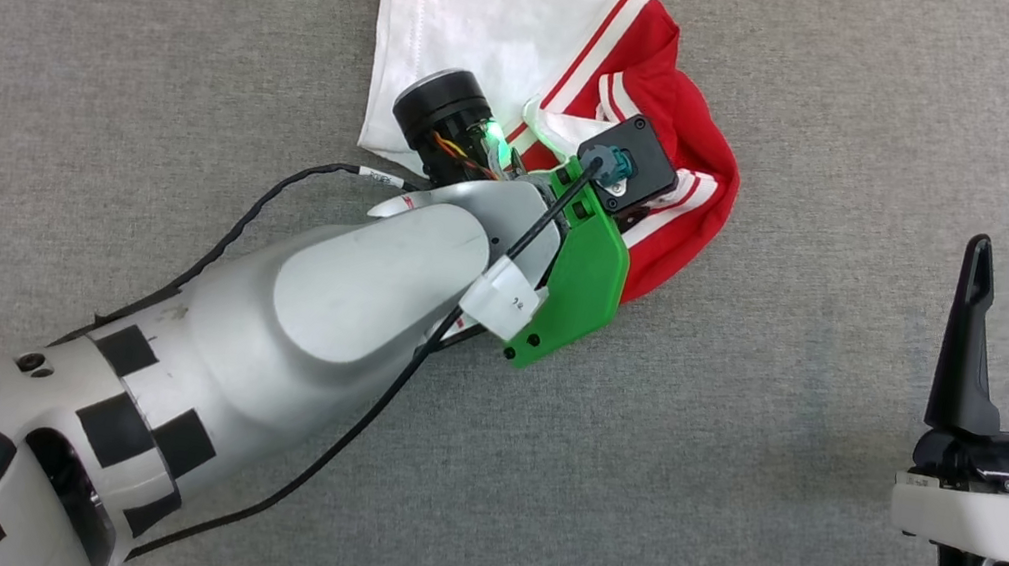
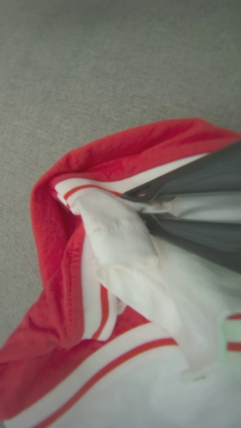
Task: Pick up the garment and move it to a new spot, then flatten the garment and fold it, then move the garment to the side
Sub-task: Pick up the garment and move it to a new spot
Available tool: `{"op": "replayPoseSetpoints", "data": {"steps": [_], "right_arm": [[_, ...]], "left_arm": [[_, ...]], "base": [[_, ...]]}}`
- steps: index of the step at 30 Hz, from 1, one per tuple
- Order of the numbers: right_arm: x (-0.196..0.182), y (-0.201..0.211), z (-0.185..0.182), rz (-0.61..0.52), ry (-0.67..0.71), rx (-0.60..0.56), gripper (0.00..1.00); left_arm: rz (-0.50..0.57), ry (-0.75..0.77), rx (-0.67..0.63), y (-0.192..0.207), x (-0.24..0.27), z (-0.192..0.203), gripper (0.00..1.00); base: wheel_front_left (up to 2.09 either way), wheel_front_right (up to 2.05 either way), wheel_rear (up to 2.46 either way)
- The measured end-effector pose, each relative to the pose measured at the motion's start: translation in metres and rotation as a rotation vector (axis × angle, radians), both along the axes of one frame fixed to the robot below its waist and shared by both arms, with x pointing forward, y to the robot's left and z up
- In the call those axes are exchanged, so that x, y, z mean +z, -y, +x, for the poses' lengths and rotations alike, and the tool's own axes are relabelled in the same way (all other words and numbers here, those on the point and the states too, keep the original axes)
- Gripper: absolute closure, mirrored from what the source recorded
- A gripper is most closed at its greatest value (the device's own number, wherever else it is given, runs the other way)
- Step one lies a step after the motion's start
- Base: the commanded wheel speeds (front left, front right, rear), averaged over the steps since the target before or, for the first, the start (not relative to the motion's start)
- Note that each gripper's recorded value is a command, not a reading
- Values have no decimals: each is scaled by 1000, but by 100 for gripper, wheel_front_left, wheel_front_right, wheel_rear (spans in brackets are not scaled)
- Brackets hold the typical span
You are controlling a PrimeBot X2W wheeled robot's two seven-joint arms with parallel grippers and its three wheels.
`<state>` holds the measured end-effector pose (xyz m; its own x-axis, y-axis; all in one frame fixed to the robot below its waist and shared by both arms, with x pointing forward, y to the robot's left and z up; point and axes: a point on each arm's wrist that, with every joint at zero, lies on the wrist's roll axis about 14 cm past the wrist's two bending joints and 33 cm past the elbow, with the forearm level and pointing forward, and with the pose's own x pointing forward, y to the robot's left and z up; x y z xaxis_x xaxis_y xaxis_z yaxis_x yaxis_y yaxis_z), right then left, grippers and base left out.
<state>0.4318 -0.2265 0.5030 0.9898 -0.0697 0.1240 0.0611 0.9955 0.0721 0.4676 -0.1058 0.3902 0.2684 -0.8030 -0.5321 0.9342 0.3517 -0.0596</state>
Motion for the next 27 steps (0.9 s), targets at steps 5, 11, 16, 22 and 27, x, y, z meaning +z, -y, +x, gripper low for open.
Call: {"op": "replayPoseSetpoints", "data": {"steps": [5,11,16,22,27], "right_arm": [[4,0,-1,2,9,0,0],[16,-5,-10,-5,36,11,0],[27,-14,-17,-5,63,37,0],[38,-28,-25,3,88,77,0],[43,-42,-30,12,101,118,0]], "left_arm": [[-101,67,21,6,15,3,0],[-278,263,130,1,74,22,0],[-365,399,275,-28,114,28,0],[-380,516,526,-95,141,31,0],[-412,661,722,-155,178,20,0]], "base": [[0,0,0],[0,0,0],[0,0,0],[0,0,0],[0,0,0]]}}
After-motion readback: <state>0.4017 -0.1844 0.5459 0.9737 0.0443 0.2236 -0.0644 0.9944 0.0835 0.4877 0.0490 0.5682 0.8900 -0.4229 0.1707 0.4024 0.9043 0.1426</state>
